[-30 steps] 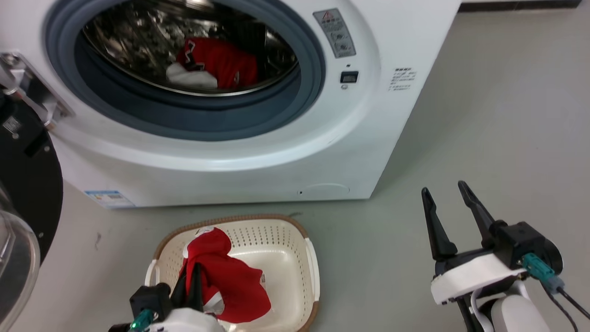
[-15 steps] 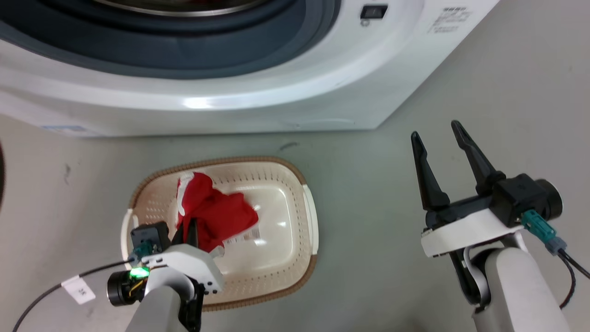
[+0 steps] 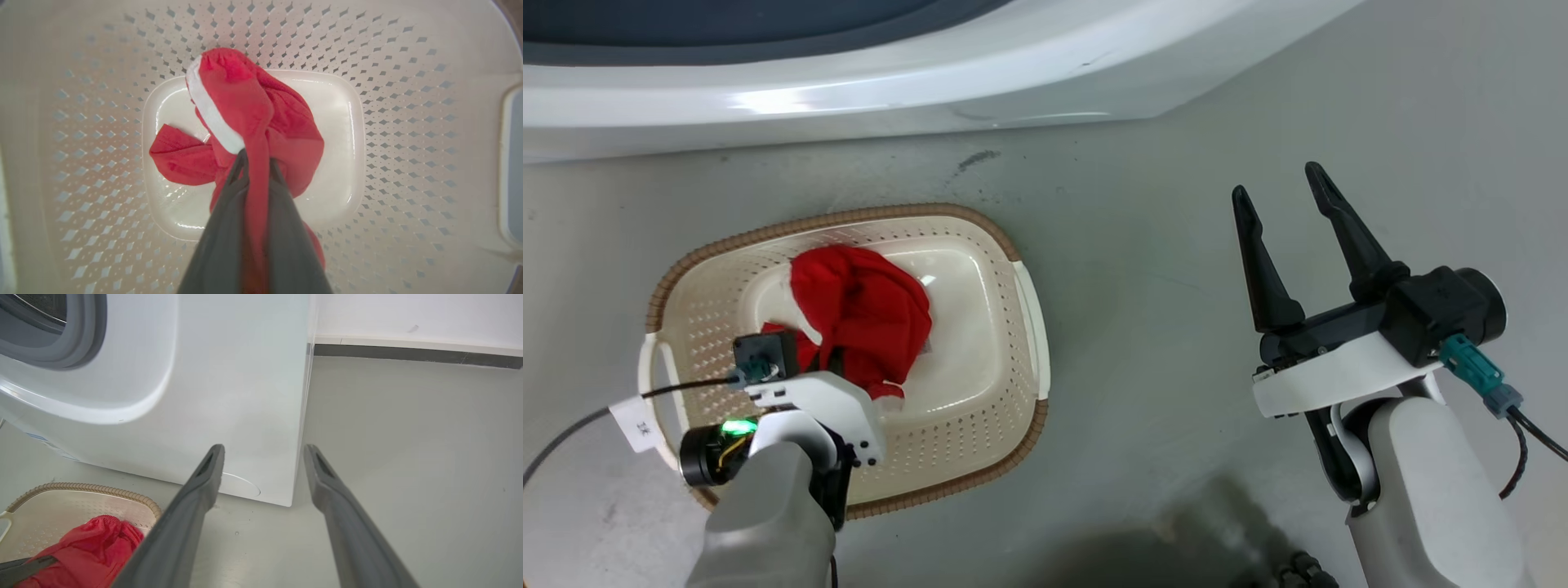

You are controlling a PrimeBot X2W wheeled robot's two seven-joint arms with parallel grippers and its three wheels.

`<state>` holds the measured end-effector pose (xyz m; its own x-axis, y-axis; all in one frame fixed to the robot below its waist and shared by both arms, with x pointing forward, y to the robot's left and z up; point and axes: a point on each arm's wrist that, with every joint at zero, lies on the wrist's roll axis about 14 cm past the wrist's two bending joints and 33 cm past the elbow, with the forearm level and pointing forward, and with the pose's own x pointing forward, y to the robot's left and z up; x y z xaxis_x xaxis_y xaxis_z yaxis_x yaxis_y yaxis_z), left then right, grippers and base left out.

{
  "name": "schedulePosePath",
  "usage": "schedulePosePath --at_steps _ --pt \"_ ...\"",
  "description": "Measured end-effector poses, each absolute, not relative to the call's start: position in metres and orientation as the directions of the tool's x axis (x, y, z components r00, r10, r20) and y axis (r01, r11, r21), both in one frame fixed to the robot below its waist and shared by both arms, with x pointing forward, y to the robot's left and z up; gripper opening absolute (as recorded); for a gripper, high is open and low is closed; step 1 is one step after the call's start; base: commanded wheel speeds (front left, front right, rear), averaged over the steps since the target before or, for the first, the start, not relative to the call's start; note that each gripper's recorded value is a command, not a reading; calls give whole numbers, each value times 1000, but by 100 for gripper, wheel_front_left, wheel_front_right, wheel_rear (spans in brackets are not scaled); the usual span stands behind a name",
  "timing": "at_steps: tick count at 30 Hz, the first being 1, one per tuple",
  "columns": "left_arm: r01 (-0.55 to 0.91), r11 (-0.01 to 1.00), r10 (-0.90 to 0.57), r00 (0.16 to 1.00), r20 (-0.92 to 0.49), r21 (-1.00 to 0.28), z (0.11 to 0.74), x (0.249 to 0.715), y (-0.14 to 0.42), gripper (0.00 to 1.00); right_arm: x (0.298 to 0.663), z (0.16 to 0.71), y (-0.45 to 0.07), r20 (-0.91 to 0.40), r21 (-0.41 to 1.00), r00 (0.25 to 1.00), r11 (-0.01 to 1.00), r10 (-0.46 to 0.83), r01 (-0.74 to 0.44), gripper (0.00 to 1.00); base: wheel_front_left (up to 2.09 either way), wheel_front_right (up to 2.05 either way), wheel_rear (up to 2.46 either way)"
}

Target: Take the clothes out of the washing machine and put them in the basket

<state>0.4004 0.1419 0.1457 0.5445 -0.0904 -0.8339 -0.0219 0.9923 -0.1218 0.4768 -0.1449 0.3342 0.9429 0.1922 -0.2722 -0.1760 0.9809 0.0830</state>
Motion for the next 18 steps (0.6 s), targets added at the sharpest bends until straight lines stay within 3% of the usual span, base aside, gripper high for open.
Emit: schedulePosePath --at_steps 4,5,6,7,8,18 --pt "-37 991 -89 517 -852 -126 138 398 140 0 476 329 -150 -286 78 941 983 181 -165 100 0 0 0" --pt "-42 991 -89 516 -852 -128 139 398 140 17 476 329 -151 -286 78 941 984 178 -162 100 0 0 0" --pt "-40 991 -90 522 -848 -129 141 401 139 42 476 331 -152 -283 78 943 984 176 -160 100 0 0 0" --pt "-39 991 -91 530 -843 -131 145 404 139 80 476 334 -153 -278 76 945 985 173 -158 100 0 0 0" --pt "-38 991 -91 541 -836 -132 149 407 139 100 476 337 -153 -273 74 947 985 170 -156 100 0 0 0" --pt "-57 984 -81 697 -713 -168 221 415 141 100 457 389 -166 -191 42 974 992 126 -120 100 0 0 0"
